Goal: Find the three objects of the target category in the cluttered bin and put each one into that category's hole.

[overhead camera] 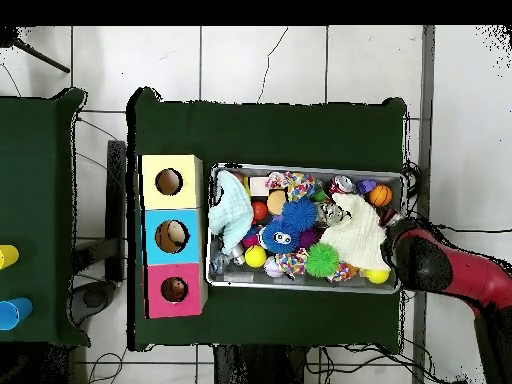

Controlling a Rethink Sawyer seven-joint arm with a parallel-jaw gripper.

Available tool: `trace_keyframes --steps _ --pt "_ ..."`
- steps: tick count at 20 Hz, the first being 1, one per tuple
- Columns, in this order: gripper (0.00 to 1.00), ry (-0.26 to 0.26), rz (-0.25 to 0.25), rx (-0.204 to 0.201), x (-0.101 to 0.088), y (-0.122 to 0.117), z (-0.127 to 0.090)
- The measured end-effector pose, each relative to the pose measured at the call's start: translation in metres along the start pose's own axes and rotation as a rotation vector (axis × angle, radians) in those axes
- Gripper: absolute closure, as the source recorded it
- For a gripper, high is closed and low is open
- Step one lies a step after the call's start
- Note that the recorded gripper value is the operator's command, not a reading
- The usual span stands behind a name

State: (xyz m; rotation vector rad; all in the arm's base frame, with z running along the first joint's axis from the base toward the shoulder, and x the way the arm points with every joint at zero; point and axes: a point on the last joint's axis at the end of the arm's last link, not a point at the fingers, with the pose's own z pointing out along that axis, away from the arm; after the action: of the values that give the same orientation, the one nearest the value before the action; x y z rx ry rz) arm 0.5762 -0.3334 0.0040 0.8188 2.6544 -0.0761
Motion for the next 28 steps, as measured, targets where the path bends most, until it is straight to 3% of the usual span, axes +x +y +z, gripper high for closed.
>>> trace_keyframes --steps 5,11,13,17,28 --pt "0.00 -0.001 -0.030 0.006 0.003 0.004 0.000" --pt "0.00 0.010 -0.207 0.046 0.027 0.038 -0.003" --pt "0.00 0.011 -0.240 0.043 0.031 0.052 -0.007" --pt "0.00 0.017 -0.265 0.036 0.038 0.065 -0.016" --pt "0.00 0.054 -0.254 0.034 0.057 0.056 -0.022"
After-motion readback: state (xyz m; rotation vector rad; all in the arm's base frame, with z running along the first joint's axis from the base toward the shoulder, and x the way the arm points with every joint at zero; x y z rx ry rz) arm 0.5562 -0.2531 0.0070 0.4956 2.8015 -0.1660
